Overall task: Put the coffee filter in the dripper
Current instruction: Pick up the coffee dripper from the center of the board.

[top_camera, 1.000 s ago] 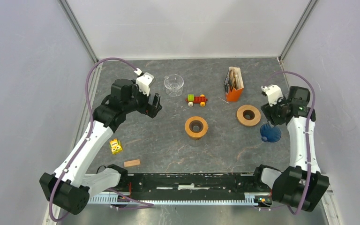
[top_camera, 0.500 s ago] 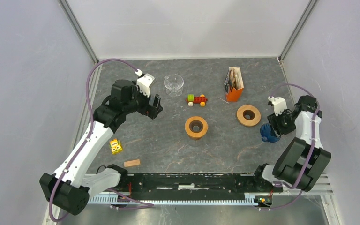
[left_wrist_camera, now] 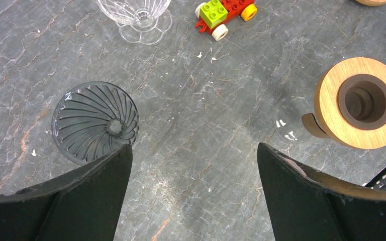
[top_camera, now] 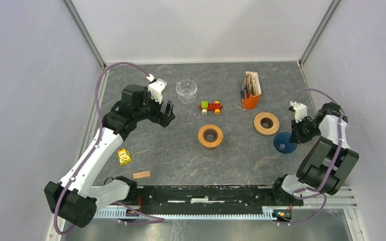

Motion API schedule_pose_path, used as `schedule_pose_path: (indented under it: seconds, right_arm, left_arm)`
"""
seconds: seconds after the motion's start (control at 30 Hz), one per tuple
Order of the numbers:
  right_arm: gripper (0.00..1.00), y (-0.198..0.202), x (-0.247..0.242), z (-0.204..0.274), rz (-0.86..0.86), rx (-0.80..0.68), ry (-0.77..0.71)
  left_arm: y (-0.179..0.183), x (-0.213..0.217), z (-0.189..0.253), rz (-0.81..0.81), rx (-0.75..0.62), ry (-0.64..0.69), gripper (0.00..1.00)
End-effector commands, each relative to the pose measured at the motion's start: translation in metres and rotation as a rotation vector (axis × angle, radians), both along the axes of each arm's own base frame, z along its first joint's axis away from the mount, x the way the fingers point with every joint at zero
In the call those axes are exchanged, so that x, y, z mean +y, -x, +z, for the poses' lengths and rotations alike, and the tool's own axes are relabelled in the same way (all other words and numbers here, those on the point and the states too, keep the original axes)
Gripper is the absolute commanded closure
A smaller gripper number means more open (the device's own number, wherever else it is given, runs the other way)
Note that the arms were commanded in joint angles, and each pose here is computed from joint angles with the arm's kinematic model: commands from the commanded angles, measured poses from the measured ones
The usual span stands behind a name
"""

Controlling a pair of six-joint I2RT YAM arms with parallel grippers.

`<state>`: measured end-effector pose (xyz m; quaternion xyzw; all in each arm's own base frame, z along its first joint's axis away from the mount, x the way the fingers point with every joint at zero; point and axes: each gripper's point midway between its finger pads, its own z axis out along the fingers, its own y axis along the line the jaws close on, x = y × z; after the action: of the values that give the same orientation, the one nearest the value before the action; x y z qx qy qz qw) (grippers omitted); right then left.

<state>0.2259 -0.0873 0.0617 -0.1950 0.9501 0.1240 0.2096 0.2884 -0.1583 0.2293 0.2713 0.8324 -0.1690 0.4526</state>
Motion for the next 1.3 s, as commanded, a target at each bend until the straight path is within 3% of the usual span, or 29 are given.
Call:
schedule_pose_path:
  seconds: [0.0,0.2,0.67,1.07,1.27]
  right_arm:
    - [1.0,-0.021,-0.003,0.023,0.006,-0.087,-0.012]
    - [1.0,-0.034,0.018,0.057,0.054,-0.143,-0.052]
    - [1.0,-0.073,0.157,0.154,0.414,-0.253,-0.125]
    - [1.0,-0.044,0.258,0.183,0.692,-0.277,-0.223]
    - [1.0,-0.037,0.289,0.199,0.786,-0.308,-0.234]
  left_arm:
    - [-0.006,-0.002,0.015,-0.014,-0.055,0.006,0.0]
    - [-0.011,-0.009,0.022,-0.054,-0.058,-0.001,0.0]
    - [-0.016,-0.055,0.041,-0.24,-0.058,0.051,0.0]
    - [-0.016,-0.079,0.041,-0.32,-0.015,0.085,0.0]
    - [-0.011,-0.075,0.022,-0.361,0.012,0.022,0.0]
